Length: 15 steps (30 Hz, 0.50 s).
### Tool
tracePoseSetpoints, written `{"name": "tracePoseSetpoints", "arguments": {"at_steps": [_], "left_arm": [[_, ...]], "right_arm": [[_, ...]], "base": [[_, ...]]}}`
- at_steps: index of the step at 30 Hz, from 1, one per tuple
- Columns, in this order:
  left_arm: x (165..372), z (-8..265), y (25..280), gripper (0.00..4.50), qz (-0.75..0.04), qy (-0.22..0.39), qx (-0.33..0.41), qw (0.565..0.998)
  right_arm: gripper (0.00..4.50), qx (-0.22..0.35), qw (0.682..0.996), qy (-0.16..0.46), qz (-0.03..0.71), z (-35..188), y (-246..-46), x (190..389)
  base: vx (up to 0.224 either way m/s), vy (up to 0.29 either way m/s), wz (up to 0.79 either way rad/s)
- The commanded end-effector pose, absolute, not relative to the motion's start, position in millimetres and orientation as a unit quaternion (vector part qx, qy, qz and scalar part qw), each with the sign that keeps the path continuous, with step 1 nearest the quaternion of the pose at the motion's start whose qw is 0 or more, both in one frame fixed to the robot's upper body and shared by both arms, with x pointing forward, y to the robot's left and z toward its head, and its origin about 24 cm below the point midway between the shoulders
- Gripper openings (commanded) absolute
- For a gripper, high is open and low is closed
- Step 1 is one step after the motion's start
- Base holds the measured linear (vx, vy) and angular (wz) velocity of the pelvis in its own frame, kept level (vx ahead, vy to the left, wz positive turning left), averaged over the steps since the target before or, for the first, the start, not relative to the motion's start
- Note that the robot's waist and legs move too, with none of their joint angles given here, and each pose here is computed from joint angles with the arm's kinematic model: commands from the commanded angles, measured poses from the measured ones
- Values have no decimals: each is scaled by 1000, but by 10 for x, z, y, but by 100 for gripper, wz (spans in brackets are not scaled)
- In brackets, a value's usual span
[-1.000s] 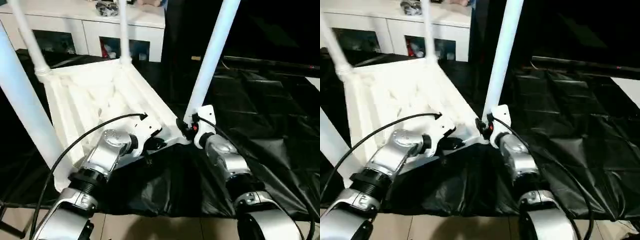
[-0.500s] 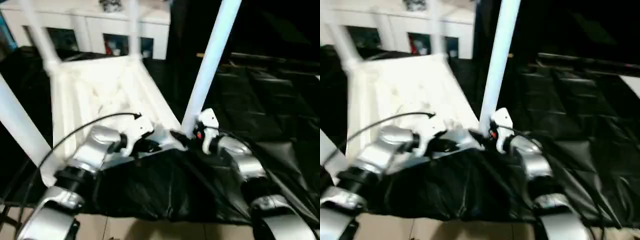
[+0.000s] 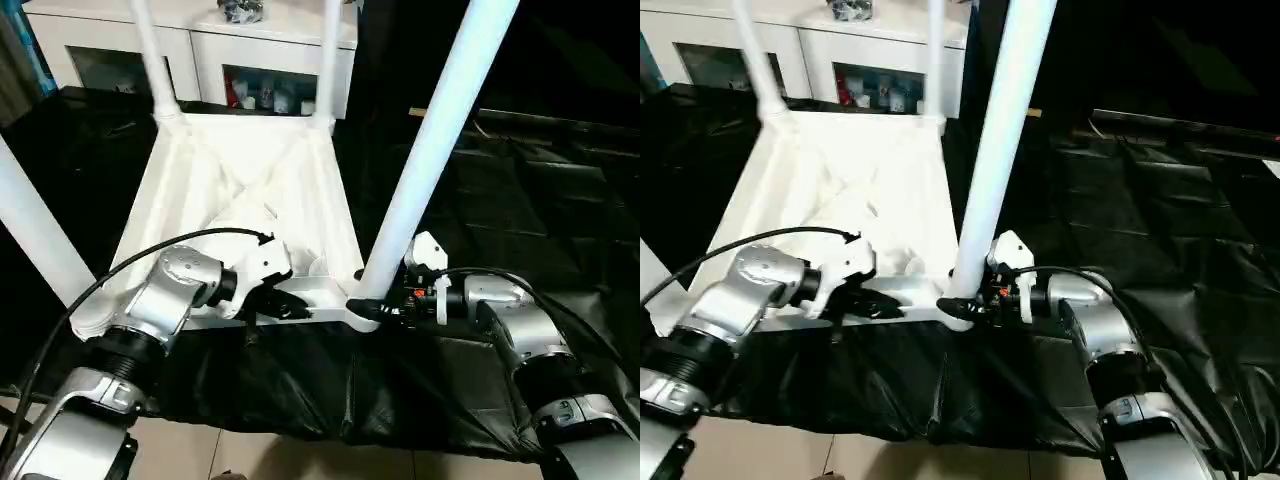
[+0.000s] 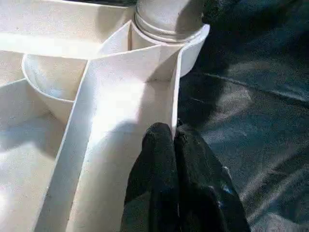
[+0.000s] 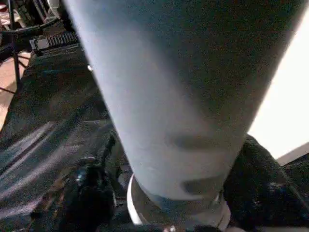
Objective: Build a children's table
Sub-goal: Rotate leg to tighten
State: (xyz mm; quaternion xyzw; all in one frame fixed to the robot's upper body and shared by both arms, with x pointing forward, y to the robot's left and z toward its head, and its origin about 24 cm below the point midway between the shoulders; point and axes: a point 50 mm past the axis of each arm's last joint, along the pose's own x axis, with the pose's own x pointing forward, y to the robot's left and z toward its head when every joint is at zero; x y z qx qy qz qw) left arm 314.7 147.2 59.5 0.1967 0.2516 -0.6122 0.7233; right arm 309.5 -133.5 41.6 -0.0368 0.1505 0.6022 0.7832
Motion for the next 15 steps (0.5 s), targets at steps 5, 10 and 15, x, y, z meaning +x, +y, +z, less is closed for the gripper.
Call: {"name": "tracePoseSetpoints", "arguments": {"at_steps": [5,10,15], "left_arm": [[3208,630,1540,0,-592,258,206,735],[3194,605,1523,0,-589,260,200,738],[3221,576,1400,0,-570,252,184,760]], "right_arm": [[222,-2,723,190,665,233,-1117,2899],[210,28,749,189,635,180,-1091,2906],[204,64,811,182,552,102,-1020,2984]], "base": [[0,0,0],[0,0,0],[0,0,0]]}}
